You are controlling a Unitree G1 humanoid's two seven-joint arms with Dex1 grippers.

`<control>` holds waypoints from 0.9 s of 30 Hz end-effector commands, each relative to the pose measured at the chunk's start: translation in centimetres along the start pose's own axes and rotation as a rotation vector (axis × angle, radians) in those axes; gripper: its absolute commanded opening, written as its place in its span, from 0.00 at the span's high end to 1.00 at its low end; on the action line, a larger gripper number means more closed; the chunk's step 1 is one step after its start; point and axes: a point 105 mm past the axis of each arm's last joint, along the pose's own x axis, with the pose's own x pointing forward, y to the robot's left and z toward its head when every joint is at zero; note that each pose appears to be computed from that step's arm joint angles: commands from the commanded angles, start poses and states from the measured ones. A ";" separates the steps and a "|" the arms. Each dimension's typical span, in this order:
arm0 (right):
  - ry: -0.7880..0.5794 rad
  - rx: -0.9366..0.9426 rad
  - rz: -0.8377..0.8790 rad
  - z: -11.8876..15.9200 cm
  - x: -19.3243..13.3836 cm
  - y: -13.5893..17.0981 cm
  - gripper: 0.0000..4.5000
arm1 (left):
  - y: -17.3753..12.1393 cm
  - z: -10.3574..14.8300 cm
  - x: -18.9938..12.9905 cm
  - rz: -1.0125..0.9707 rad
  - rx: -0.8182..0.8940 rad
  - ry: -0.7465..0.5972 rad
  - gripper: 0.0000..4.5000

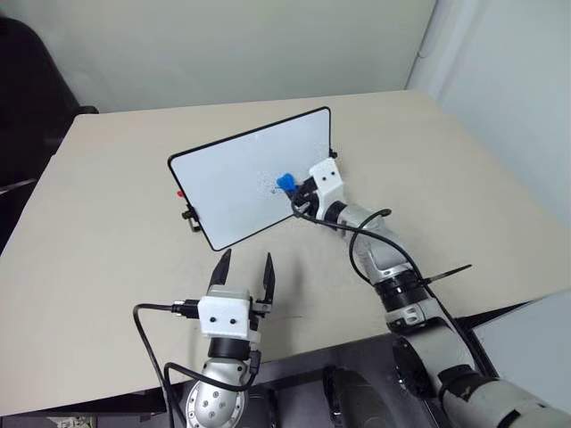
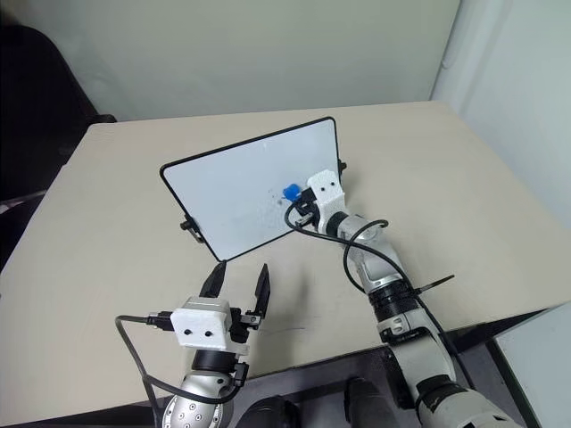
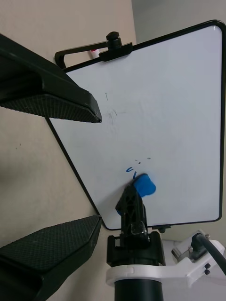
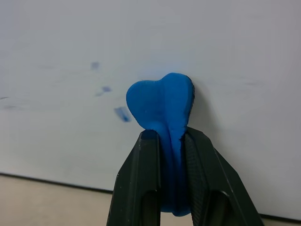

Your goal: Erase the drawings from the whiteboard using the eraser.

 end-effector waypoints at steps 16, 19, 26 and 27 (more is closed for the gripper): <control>-0.032 -0.009 0.219 1.8 0.4 6.0 0.91 | -0.7 1.6 0.3 -0.021 -0.026 -0.063 0.24; -0.029 -0.028 0.247 1.8 0.5 7.0 0.91 | -0.7 1.6 0.3 -0.021 -0.027 -0.063 0.24; -0.035 -0.060 0.303 2.5 0.9 8.6 0.91 | -0.7 1.6 0.3 -0.017 -0.030 -0.063 0.24; -0.033 -0.066 0.310 2.5 1.0 8.8 0.91 | -0.7 1.6 0.3 -0.017 -0.030 -0.063 0.24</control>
